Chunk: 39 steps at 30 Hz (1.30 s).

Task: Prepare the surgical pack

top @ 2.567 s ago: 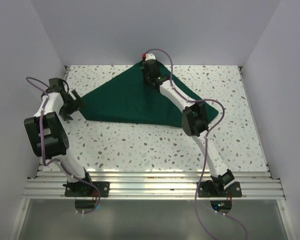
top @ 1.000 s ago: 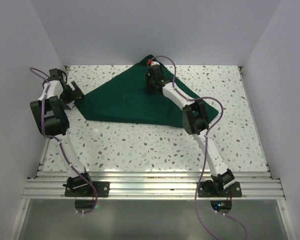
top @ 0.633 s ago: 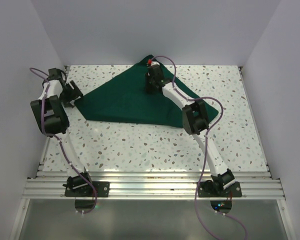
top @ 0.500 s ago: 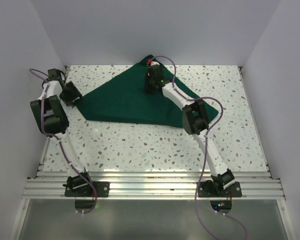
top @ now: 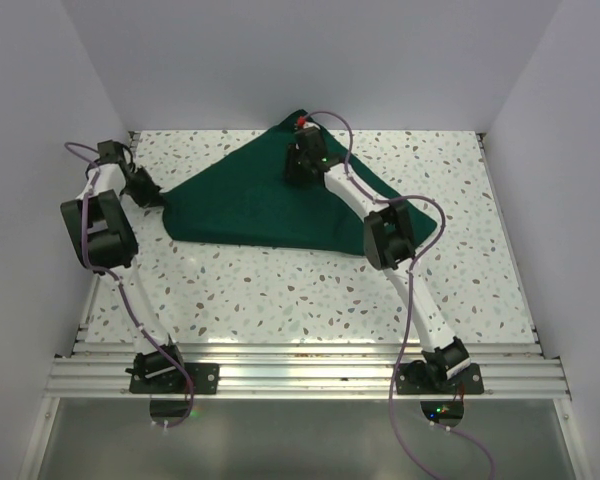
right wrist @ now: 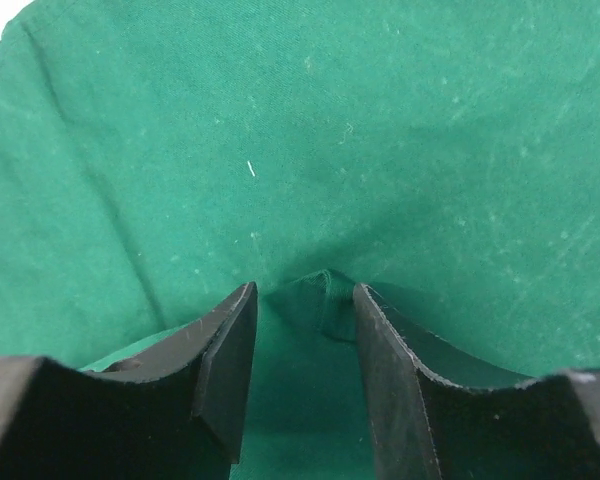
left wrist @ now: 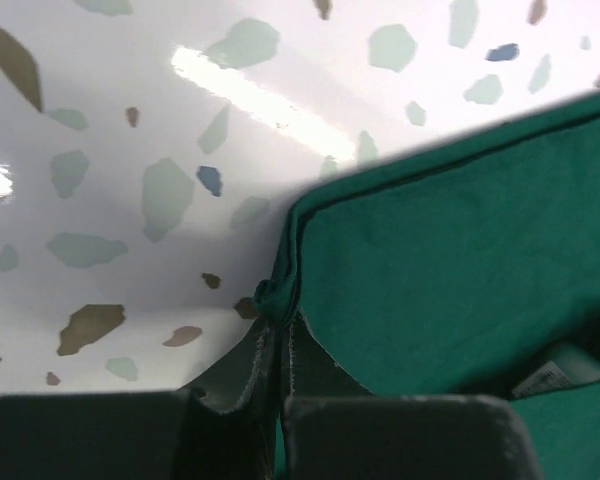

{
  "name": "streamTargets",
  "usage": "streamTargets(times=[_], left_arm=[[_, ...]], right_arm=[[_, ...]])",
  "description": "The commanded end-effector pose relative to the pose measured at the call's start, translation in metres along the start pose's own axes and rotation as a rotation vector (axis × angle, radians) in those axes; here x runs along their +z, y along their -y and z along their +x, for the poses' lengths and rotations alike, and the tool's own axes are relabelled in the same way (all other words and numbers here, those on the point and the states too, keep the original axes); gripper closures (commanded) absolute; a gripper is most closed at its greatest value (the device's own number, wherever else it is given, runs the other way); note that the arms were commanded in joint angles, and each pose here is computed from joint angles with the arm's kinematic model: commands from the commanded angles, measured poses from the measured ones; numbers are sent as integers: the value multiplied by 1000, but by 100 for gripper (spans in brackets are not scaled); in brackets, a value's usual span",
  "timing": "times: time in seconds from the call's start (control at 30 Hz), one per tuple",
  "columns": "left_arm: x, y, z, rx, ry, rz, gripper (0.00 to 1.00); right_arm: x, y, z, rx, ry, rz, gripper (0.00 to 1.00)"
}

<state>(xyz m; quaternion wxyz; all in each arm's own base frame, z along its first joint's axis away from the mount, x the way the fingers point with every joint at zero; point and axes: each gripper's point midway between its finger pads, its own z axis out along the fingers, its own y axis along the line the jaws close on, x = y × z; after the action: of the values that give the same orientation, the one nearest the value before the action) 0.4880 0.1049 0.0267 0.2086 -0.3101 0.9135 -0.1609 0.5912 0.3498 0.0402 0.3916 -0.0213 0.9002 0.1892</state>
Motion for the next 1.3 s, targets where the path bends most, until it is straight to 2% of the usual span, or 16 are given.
streamTargets(times=[0.0, 0.23, 0.37, 0.77, 1.07, 1.27], left_arm=[[-46, 50, -21, 27, 82, 166, 100], [-82, 121, -8, 63, 108, 349, 100], [-104, 160, 12, 101, 104, 421, 100], [-125, 306, 140, 362, -51, 632, 100], [-117, 355, 203, 460, -154, 681, 100], [-108, 362, 224, 487, -195, 682, 100]], right_arm=[[-4, -6, 19, 82, -94, -31, 53], [-6, -1, 37, 293, -220, -81, 52], [-13, 11, 39, 380, -257, -38, 52], [-24, 30, 53, 553, -348, 22, 50], [-25, 46, 74, 641, -421, 88, 50], [-26, 55, 83, 659, -445, 112, 50]])
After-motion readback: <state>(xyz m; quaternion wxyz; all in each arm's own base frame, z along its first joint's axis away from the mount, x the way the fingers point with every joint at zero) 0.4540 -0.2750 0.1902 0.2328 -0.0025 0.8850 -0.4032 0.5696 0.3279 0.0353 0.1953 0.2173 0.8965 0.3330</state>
